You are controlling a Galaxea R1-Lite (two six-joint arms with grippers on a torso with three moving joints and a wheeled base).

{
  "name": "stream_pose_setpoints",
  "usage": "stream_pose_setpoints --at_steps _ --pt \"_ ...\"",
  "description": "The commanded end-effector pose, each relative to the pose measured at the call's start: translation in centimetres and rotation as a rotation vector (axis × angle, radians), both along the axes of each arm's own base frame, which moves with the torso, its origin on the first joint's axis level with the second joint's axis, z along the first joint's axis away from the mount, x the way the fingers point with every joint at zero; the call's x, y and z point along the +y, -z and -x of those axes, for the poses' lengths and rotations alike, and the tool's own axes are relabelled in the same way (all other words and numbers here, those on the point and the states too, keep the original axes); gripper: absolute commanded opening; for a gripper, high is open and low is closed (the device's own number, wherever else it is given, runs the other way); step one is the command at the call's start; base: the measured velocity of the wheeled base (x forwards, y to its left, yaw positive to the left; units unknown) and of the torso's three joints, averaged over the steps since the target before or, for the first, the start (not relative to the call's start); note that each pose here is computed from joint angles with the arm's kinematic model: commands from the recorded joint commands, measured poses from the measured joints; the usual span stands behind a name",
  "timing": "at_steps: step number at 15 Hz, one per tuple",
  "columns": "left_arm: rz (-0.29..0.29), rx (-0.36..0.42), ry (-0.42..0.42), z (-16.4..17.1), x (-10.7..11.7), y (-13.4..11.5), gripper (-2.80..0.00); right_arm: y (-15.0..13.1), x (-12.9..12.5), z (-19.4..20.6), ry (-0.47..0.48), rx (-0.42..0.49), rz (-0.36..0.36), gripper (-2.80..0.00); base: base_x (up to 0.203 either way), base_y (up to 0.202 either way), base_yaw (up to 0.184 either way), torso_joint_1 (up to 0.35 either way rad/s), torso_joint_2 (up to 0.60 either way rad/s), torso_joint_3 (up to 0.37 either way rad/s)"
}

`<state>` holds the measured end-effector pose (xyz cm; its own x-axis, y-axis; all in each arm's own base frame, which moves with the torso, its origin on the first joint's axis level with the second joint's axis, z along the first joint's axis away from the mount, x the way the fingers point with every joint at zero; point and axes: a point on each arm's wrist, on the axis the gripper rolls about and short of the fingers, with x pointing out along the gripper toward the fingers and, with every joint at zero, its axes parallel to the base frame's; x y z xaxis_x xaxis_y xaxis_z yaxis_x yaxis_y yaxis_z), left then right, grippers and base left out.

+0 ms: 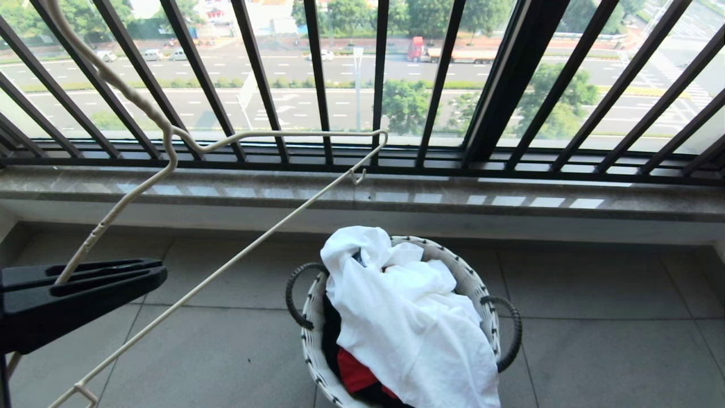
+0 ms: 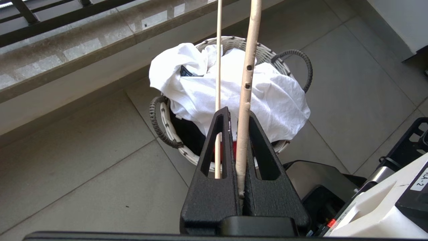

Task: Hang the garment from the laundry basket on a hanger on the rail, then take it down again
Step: Pick up clothes from the basket

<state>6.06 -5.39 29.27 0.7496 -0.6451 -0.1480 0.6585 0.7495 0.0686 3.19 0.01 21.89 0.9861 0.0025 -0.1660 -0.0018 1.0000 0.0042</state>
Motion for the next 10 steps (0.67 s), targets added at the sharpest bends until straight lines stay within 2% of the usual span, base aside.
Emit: stream_pose_setpoints --at_steps 1,4,6,10 --pt "0.031 -0.038 0.003 1.0 0.9 -0.5 -2.80 -2.3 0.1 -4.2 -0.039 0.085 -0.003 -2.80 0.000 0.000 0.000 0.000 0.00 0.000" --pt "0.041 -0.044 -0.001 1.0 0.9 -0.9 -2.80 -4.1 0.5 -7.0 -0.100 0.106 0.028 -2.80 0.000 0.000 0.000 0.000 0.00 0.000" --pt "0.039 -0.041 -0.001 0.9 0.8 -0.9 -2.80 -4.5 1.4 -9.0 -0.180 0.134 0.053 -2.80 0.000 0.000 0.000 0.000 0.00 0.000" --pt "0.019 -0.021 -0.029 0.1 0.2 -1.0 -2.80 -4.7 3.3 -14.0 -0.244 0.219 0.014 -2.80 0.000 0.000 0.000 0.000 0.00 0.000"
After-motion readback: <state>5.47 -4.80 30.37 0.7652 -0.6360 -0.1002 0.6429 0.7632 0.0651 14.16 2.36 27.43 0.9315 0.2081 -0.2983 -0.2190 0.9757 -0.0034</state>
